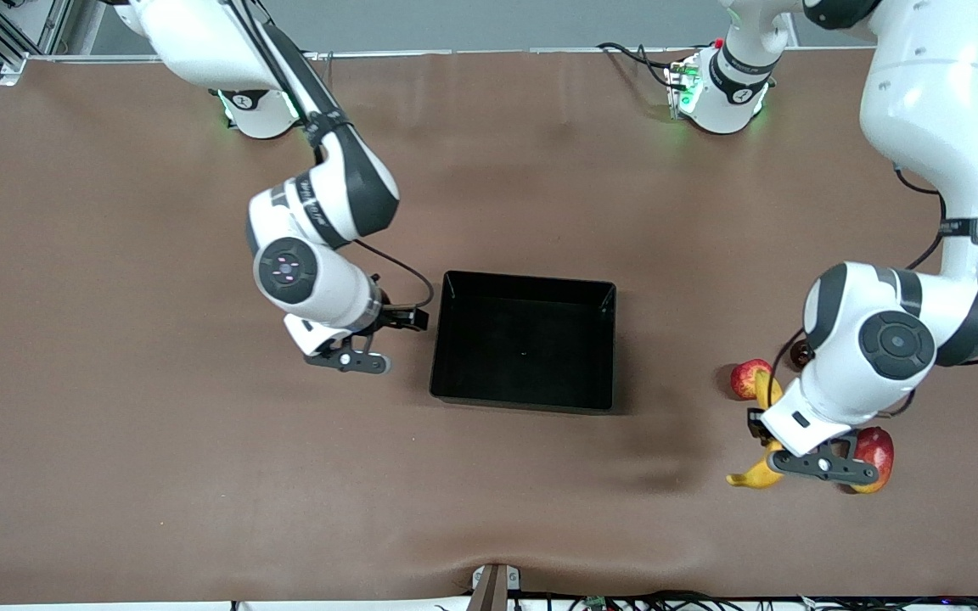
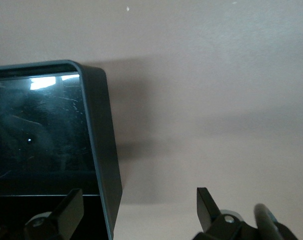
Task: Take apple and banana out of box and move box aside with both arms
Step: 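Carry the banana out with the left gripper while the right gripper reaches the tray, then set the banana down with the left gripper while the right gripper grips the tray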
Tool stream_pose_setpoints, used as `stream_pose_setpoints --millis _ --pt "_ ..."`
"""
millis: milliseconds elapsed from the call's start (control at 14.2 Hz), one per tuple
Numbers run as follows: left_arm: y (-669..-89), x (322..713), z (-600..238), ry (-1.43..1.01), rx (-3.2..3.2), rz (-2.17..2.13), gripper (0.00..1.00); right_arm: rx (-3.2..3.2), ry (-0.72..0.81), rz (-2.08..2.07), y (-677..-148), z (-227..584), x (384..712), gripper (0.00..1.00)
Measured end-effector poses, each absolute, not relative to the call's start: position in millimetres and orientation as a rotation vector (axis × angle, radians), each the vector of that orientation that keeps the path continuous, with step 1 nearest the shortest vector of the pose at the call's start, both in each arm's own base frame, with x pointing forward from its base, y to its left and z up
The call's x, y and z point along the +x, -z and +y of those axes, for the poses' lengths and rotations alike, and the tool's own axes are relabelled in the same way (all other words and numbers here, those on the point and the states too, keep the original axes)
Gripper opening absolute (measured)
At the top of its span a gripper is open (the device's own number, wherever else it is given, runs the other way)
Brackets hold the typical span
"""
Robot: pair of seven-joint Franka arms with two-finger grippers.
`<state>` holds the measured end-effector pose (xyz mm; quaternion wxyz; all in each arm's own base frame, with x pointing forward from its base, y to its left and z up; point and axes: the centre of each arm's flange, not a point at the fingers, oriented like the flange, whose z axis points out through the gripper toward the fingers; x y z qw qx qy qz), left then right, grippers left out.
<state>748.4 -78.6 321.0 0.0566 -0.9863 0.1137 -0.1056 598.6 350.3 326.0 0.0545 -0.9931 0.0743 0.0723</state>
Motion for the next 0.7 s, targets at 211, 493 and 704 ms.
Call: stream_pose_setpoints --millis 211,493,704 --pt "-283.8 756.6 -43.3 0.344 -2.942 0.426 0.35 -3.019 -0.161 0.197 -296.0 374.3 594.2 1.0" --pt "-242.1 755.6 -35.5 0.305 -2.907 0.482 0.35 -3.026 -0.117 0.164 -257.9 394.9 587.9 0.74" --pt "-210.4 751.0 -6.0 0.233 -2.909 0.462 0.35 -3.03 -0.117 0.16 -248.2 397.3 586.5 0.42"
